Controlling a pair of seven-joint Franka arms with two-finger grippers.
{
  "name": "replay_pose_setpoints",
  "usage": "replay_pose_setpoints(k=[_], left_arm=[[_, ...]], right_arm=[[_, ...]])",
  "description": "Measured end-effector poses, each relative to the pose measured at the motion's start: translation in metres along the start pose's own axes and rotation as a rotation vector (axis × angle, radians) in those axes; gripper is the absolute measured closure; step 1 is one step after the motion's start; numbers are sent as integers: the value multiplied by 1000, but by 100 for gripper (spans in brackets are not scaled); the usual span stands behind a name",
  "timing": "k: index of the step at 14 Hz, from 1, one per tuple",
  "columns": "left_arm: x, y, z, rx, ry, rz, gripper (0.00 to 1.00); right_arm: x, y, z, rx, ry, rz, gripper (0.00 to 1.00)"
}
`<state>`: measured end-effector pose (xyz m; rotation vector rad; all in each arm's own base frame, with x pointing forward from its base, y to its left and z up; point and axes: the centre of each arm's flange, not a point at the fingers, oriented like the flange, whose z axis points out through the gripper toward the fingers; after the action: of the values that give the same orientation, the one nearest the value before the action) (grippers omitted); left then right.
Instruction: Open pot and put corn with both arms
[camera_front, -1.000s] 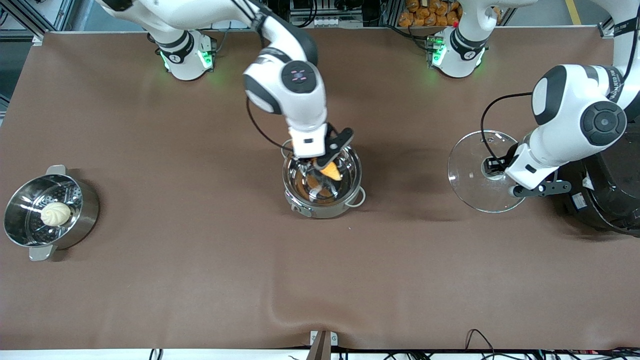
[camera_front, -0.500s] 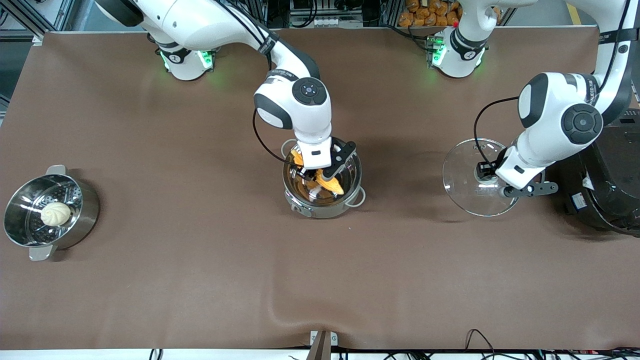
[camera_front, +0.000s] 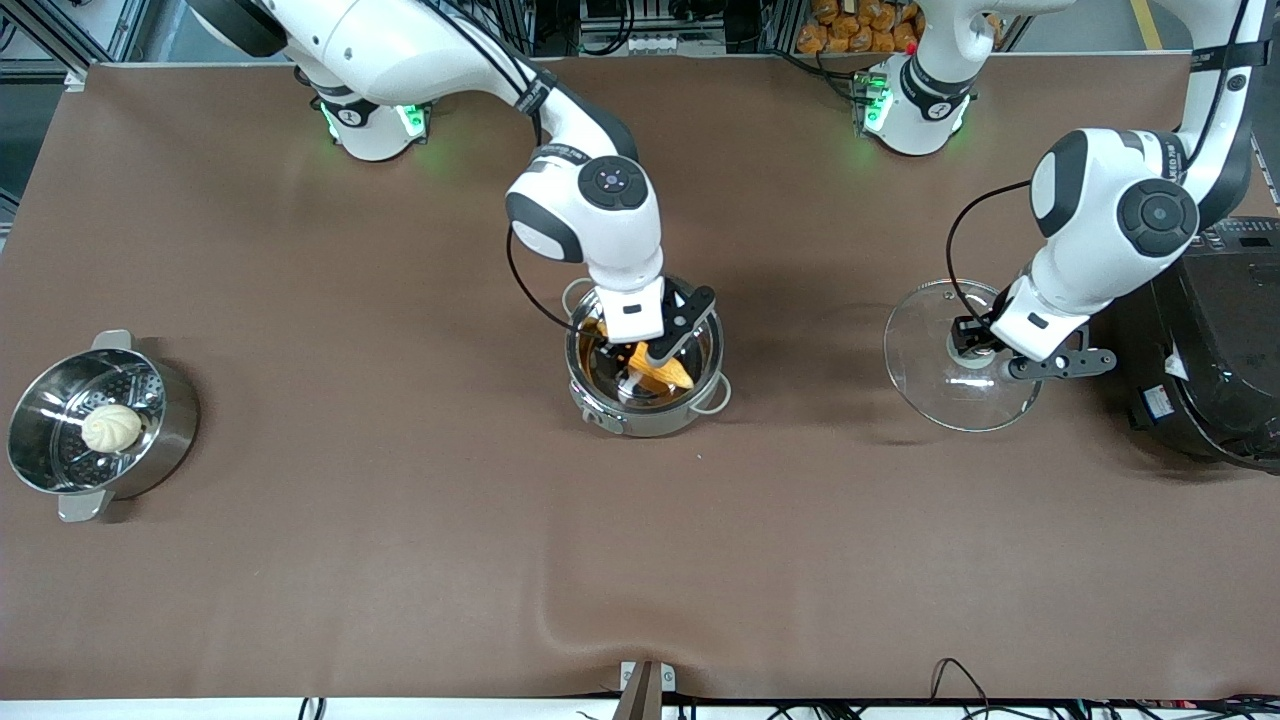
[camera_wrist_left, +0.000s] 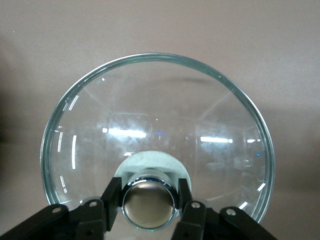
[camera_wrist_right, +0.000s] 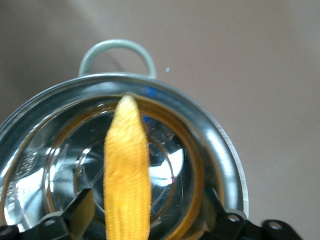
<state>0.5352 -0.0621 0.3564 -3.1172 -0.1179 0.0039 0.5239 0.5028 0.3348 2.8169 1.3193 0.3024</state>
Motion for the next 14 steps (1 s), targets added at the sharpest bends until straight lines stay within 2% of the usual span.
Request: replay_pose_setpoints(k=[2,6,10,14], left_arm=[[-3,0,6,-2,7,0,50],[-4,0,8,-3,13,0,50],[-6,-1,11,-2,8,1,50],[-13,-1,25,-8,31,2,50]], right_arm=[[-2,35,-23,0,-2,69,0],[-31,123,-76,-33,-85,201,0],[-76,213,-97,2,-154,289,0],[-128,296,-109,75,-169,306,0]])
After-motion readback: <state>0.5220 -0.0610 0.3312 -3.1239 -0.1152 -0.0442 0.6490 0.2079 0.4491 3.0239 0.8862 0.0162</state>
